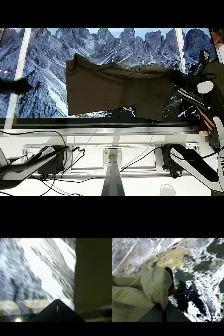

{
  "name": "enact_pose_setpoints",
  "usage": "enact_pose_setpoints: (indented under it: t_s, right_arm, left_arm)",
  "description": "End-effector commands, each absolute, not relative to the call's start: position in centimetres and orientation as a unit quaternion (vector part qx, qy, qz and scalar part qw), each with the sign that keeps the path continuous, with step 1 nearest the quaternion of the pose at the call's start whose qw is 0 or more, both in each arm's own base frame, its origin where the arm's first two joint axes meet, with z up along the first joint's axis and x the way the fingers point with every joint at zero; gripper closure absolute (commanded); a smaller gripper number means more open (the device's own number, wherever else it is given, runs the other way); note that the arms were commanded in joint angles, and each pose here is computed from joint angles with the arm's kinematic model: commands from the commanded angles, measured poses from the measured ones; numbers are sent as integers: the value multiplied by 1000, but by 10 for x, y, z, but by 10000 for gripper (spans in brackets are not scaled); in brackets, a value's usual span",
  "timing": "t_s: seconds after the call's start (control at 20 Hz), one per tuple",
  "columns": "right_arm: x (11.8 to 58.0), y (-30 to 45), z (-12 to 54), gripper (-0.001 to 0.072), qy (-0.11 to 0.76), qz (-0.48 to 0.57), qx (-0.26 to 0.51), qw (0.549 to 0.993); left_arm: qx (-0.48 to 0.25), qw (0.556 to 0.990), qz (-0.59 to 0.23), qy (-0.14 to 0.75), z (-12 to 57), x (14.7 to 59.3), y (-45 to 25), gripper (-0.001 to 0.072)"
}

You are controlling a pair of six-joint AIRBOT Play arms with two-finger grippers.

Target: Fold the clothes and pants, and hang the long-sleeved shirts on hangers.

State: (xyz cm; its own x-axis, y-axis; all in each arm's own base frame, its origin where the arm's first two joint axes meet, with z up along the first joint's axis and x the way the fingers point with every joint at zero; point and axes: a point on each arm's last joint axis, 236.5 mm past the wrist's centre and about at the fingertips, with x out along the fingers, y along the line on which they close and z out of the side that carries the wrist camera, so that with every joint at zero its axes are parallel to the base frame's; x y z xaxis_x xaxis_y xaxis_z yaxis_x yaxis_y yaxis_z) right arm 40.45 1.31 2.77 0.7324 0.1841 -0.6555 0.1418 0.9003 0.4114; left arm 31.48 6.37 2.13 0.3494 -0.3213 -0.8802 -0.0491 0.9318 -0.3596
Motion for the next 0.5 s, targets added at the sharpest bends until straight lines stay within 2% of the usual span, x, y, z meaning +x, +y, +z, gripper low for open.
enact_pose_setpoints:
  t_s: [0.0, 0.05, 0.1, 0.25, 0.45]
  right_arm:
    - [403, 14, 27, 699, 369, 13, 223, 902]
    - [404, 14, 27, 699, 368, 13, 223, 903]
    - [404, 14, 27, 700, 368, 13, 223, 903]
    - [403, 14, 27, 699, 369, 13, 223, 902]
    - [403, 15, 26, 700, 370, 14, 223, 902]
  left_arm:
    - [-240, 744, -126, 611, -41, 265, 15, 591]
    - [-246, 734, -124, 620, -57, 256, 8, 302]
    - [-250, 726, -125, 628, -68, 250, 1, 125]
    - [-237, 712, -157, 642, -88, 246, -17, 132]
    - [-258, 700, -173, 643, -113, 262, -40, 132]
